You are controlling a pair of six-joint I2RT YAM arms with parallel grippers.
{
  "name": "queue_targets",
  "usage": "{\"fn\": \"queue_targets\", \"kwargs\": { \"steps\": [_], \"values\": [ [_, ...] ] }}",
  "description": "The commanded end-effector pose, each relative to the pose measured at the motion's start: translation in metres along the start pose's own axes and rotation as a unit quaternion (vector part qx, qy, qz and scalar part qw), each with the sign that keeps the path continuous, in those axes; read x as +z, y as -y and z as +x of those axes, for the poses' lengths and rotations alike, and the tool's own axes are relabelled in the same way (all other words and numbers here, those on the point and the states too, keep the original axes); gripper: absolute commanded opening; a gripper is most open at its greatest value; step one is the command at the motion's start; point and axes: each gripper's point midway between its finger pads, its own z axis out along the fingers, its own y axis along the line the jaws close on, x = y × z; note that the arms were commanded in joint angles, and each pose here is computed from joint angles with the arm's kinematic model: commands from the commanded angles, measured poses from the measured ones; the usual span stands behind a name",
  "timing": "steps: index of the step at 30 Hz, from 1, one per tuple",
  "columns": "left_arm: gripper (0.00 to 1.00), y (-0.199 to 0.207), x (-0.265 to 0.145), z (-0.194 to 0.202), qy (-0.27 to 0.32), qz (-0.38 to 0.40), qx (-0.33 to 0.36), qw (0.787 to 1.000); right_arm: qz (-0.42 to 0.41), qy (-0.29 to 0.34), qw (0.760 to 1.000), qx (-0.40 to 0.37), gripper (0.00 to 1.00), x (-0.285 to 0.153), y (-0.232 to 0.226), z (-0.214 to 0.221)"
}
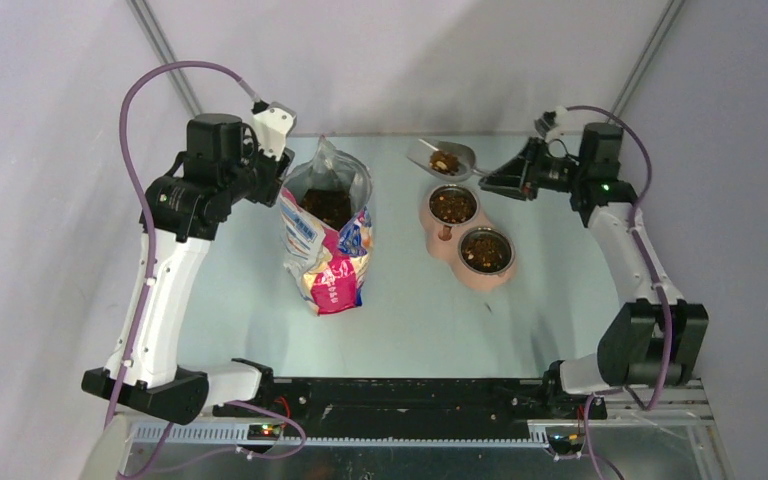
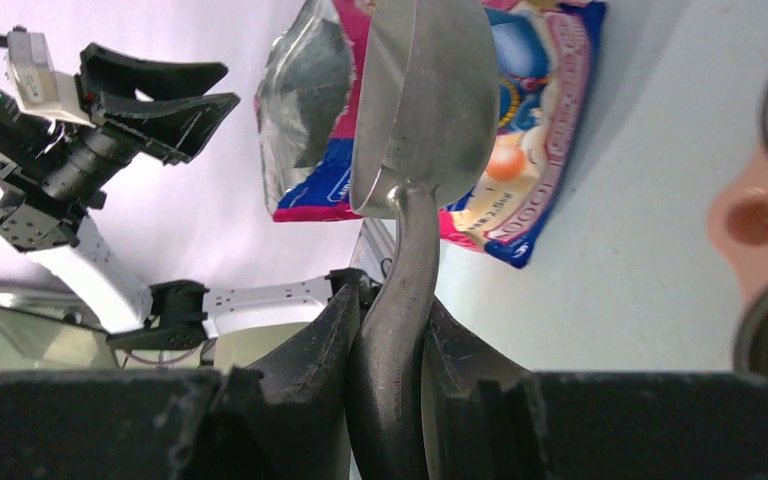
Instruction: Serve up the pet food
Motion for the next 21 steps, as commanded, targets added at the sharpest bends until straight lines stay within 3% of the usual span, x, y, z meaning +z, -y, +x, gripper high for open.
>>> {"fn": "queue_targets", "kwargs": {
  "steps": [1,9,21],
  "values": [
    [0.54,0.001,-0.010,-0.019,0.044,0.006,-0.023,0.999,0.023,0.040,0.998,-0.047,0.00,-0.034,0.000,0.009],
    [0.55,0.005,-0.018,-0.015,0.050,0.014,-0.028,0.998,0.070,0.100,0.992,-0.026,0.00,-0.076,0.037,0.029],
    [0.56,0.011,-0.026,0.010,0.037,0.015,-0.025,0.999,0.101,0.135,0.986,0.001,0.00,-0.098,0.076,0.063]
  ]
}}
